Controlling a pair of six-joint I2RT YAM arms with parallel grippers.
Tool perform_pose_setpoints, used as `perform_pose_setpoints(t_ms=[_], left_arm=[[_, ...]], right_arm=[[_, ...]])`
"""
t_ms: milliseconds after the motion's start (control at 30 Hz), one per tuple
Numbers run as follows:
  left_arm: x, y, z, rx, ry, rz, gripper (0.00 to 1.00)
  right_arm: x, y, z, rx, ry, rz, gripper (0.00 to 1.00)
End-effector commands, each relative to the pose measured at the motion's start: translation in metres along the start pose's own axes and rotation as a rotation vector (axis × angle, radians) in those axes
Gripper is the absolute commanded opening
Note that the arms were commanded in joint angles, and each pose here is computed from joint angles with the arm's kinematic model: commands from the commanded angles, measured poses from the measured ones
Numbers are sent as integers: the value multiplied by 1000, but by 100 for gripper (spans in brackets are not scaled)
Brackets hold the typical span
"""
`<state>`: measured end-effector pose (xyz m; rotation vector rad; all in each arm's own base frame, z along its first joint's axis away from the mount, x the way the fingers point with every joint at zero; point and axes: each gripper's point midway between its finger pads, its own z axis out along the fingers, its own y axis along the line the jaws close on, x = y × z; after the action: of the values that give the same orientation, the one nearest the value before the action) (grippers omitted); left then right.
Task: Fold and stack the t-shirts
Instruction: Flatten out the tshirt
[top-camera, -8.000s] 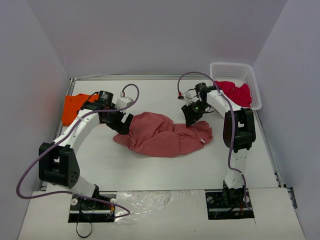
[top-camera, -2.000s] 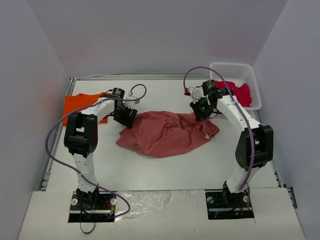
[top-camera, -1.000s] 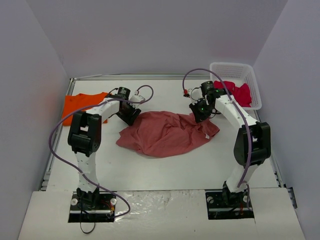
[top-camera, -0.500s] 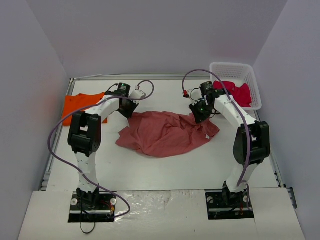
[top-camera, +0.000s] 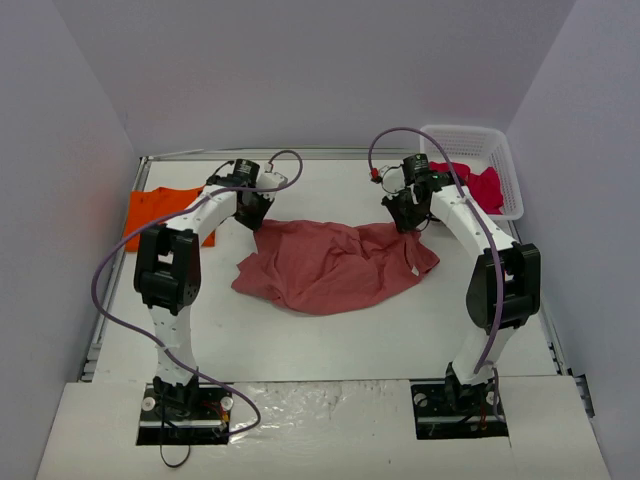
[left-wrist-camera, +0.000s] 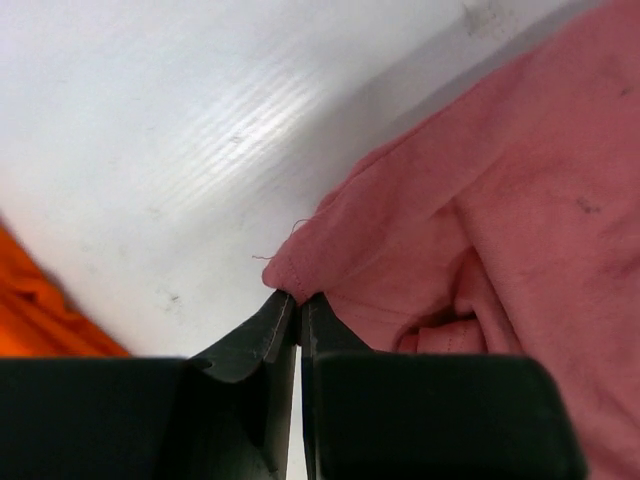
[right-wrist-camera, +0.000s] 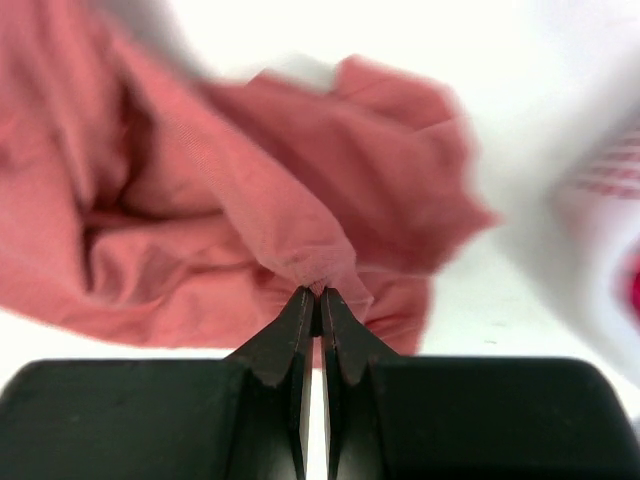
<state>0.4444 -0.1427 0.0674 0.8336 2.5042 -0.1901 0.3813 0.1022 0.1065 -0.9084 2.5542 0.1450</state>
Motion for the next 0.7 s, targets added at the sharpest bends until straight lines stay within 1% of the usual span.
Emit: perform_pose_setpoints(t_ms=[0,33,100,133,200,233,267,300,400,500,533,567,600,633,667], left_arm=[[-53,33,-85,-133,-176,-106,2],[-59,44,-105,-169,-209,-128,2],[-69,64,-134,-257,-246,-147,2],[-71,71,-147,-287,-262,-157,2],[-77,88,-176,-342,-294,-187,2],[-78,92,-189,-364,-310,-203,2],[-77,96,-200,-380,-317,-213,2],[-83,98,-220,-408,-356,-211,2],[-84,102,-254,-474,-395,-207,2],[-81,99,-277,-496,-429,-220,2],[-76,97,-277,-496,-424,-227,2],[-74,95,-280,-499,-431,-230,2],[-72,92,-289,-503,-446,-230,2],[-66,89,-284,-496,-429,-233,2],[-62,88,-286,-499,-422,-238,2]], right_arm=[[-38,-50,-24,217,-96,66,0],[-57,-62,-36,252,-147,74,0],[-69,-83,-40,286,-171,113,0],[-86,-95,-48,307,-213,122,0],[-97,-115,-59,341,-256,168,0],[-110,-124,-72,362,-296,173,0],[-114,-129,-76,374,-310,180,0],[-119,-131,-83,383,-328,178,0],[-132,-137,-113,414,-399,181,0],[-134,-134,-143,424,-455,176,0],[-135,-133,-150,432,-473,175,0],[-134,-130,-167,445,-505,172,0],[-128,-127,-166,443,-498,176,0],[-127,-125,-182,456,-529,178,0],[-123,-122,-186,454,-532,181,0]])
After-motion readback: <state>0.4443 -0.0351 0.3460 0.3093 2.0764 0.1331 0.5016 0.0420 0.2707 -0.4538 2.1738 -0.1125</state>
